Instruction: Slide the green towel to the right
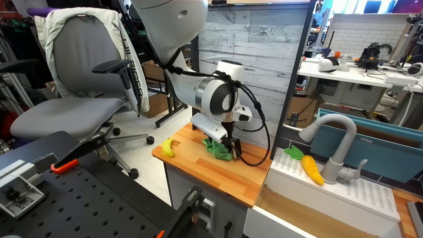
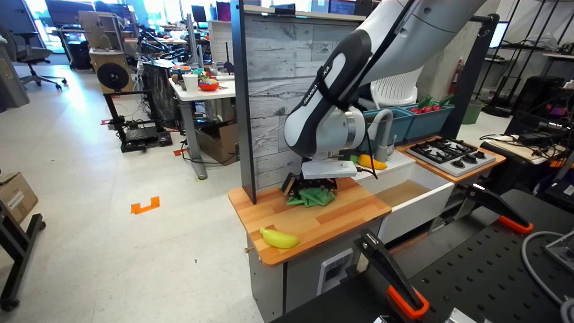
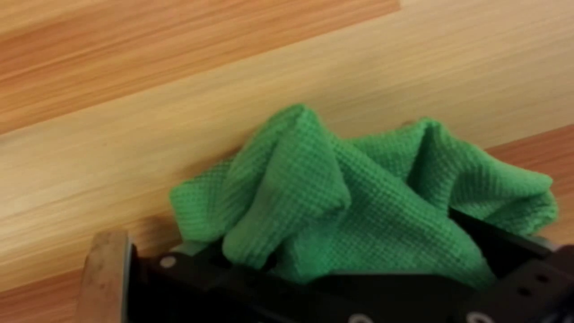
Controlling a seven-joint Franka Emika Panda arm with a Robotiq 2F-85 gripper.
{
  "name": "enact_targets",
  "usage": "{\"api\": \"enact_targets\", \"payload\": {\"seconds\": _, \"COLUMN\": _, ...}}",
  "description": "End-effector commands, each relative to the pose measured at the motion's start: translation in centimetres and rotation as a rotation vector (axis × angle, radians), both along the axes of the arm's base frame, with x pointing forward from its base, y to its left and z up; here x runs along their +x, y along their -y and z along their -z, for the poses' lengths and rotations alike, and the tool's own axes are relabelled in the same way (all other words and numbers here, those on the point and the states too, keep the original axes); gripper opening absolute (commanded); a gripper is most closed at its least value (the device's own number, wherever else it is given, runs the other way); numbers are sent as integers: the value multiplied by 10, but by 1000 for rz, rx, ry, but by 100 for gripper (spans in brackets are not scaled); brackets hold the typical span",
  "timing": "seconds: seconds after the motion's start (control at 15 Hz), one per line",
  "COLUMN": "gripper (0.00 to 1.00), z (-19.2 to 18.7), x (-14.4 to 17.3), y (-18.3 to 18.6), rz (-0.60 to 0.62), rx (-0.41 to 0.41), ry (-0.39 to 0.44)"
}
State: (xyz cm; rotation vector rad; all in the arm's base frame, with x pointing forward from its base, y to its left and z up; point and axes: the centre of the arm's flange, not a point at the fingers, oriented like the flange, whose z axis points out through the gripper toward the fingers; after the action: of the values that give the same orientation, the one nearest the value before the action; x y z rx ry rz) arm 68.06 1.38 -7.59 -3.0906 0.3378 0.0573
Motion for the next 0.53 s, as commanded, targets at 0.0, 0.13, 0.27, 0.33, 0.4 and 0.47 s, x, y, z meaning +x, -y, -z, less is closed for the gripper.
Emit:
{"api": "enact_targets", "payload": {"seconds": 0.0, "gripper": 100, "z": 17, "x": -8, "y": 44, "rz": 57, "rx": 38, "ry": -14}}
{"api": "enact_targets", "payload": {"seconds": 0.13, "gripper": 100, "z": 23, "x": -12, "y": 65, "rz": 94, "rx": 53, "ry": -18}}
{"api": "enact_targets", "payload": {"seconds": 0.27, "gripper": 100, "z": 28, "x": -17, "y": 85, "rz": 126, "rx": 67, "ry": -18}}
{"api": "enact_targets", "payload": {"seconds": 0.33, "gripper": 100, "z": 30, "x": -19, "y": 93, "rz": 141, "rx": 74, "ry": -19}}
{"api": "enact_targets", "payload": {"seconds": 0.4, "gripper": 100, "z": 30, "x": -20, "y": 100, "rz": 153, "rx": 78, "ry": -18}}
{"api": "enact_targets", "payload": {"seconds": 0.47, "gripper": 100, "z": 28, "x": -22, "y": 105, "rz": 163, "rx": 83, "ry": -19}}
